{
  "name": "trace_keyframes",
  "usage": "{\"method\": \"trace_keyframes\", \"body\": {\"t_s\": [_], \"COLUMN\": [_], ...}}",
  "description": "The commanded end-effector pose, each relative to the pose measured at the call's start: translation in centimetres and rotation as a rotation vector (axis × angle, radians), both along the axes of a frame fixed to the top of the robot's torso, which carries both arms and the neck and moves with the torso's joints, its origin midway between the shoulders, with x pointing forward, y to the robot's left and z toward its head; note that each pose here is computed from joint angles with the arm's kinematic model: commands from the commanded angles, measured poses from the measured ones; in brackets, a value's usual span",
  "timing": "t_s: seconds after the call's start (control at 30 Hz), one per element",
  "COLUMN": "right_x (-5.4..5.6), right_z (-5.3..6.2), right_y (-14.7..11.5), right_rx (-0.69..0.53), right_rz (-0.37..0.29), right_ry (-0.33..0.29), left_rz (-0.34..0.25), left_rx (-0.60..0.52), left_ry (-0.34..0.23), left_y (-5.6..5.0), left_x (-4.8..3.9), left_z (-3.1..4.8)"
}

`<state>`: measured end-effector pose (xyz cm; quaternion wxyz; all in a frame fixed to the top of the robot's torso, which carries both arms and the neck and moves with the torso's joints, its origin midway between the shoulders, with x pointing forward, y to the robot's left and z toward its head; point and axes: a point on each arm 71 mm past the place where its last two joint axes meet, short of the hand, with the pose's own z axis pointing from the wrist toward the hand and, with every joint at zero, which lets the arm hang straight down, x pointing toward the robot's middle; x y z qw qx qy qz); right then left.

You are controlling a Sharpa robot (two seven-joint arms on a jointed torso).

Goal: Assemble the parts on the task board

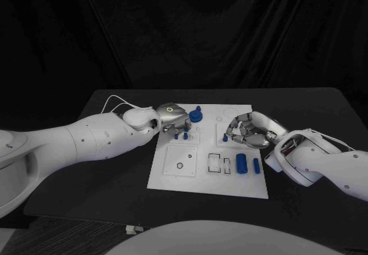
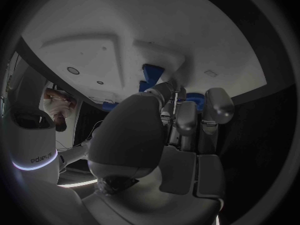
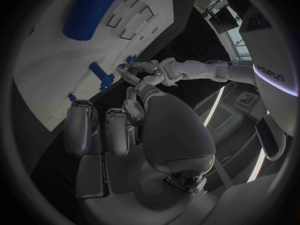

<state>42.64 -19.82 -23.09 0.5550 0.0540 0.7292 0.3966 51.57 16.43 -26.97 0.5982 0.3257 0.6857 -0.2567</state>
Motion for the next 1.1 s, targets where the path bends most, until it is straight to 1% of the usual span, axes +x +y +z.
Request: {"method": "trace_keyframes", "body": {"t_s": [0.03, 0.17, 0.23, 0.43, 0.7, 0.97, 1.07, 1.1], "right_x": [0.0, 0.0, 0.0, 0.0, 0.1, 0.1, 0.1, 0.1], "right_z": [-0.2, -0.2, -0.2, -0.3, -0.3, -0.3, -0.3, -0.3], "right_y": [-0.1, -0.1, -0.1, -0.2, -0.2, -0.2, -0.2, -0.2], "right_rx": [-0.007, -0.008, -0.008, -0.011, -0.014, -0.014, -0.014, -0.015], "right_rz": [-0.004, -0.004, -0.004, -0.005, -0.007, -0.006, -0.006, -0.006], "right_ry": [0.013, 0.014, 0.015, 0.017, 0.02, 0.022, 0.022, 0.022], "left_rz": [-0.03, -0.036, -0.034, -0.004, 0.0, 0.057, 0.086, 0.098], "left_rx": [-0.025, -0.047, -0.075, -0.19, -0.232, -0.311, -0.339, -0.353], "left_ry": [-0.056, -0.083, -0.089, -0.07, -0.056, 0.059, 0.117, 0.145], "left_y": [0.2, 0.5, 0.7, 1.4, 2.4, 3.3, 3.6, 3.8], "left_x": [-0.26, -0.37, -0.41, -0.39, -0.48, -0.17, 0.03, 0.12], "left_z": [0.22, 0.47, 0.65, 1.2, 1.4, 1.24, 1.07, 1.0]}}
